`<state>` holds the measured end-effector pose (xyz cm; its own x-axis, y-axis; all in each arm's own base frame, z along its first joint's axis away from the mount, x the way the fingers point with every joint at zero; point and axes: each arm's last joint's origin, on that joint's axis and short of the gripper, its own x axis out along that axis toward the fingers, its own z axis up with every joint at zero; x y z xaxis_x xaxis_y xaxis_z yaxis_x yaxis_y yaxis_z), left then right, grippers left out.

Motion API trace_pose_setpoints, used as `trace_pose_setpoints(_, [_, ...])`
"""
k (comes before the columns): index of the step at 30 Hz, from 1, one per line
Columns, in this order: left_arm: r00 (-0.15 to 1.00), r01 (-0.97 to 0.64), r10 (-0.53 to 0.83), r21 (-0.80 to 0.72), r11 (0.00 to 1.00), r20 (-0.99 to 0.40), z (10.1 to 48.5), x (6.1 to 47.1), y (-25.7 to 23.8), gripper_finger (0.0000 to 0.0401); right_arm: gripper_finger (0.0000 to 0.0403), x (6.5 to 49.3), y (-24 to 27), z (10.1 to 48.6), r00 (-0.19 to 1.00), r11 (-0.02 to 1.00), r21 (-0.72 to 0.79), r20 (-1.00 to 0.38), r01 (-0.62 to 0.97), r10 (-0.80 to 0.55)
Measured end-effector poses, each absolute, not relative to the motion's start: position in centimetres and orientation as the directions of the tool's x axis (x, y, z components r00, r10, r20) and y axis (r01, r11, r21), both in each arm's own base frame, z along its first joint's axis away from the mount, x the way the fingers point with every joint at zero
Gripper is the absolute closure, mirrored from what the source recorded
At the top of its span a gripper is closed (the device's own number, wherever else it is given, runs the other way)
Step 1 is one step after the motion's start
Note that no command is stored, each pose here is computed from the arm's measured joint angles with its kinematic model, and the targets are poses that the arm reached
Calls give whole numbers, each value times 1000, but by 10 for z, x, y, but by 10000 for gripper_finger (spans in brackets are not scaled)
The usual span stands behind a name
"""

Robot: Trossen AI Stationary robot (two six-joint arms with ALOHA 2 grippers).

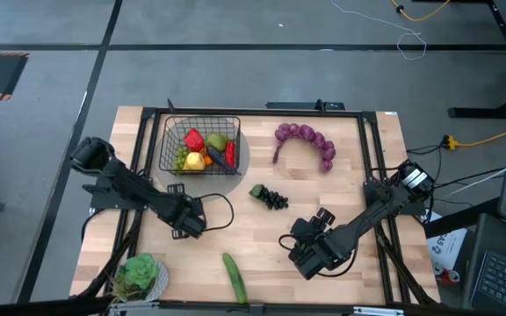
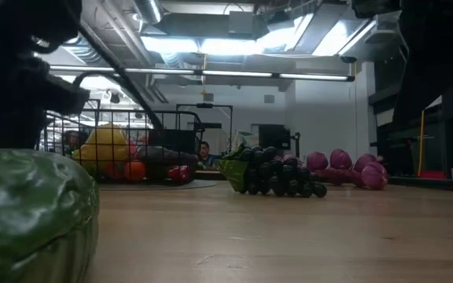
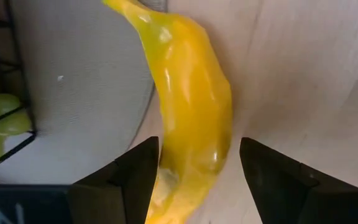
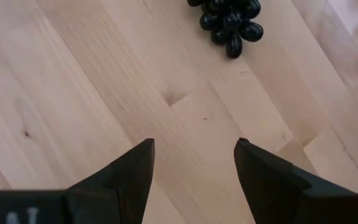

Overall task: Build produce basket
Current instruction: Put the banana into the wire basket

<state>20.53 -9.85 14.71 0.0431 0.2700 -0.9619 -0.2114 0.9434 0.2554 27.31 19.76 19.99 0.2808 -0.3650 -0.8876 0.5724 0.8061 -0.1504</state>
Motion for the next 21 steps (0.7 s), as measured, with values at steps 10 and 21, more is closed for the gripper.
trace_pose_setpoints(10, [-16,-235,275,271,933,-961,132,210,-102,195,181,274,199,200,294,808,-133,-888,574,-355])
trace_pose_setpoints(21, [15,-266,240,227,937,-971,139,221,-108,295,181,275,199,200,297,809,-129,-888,574,-353])
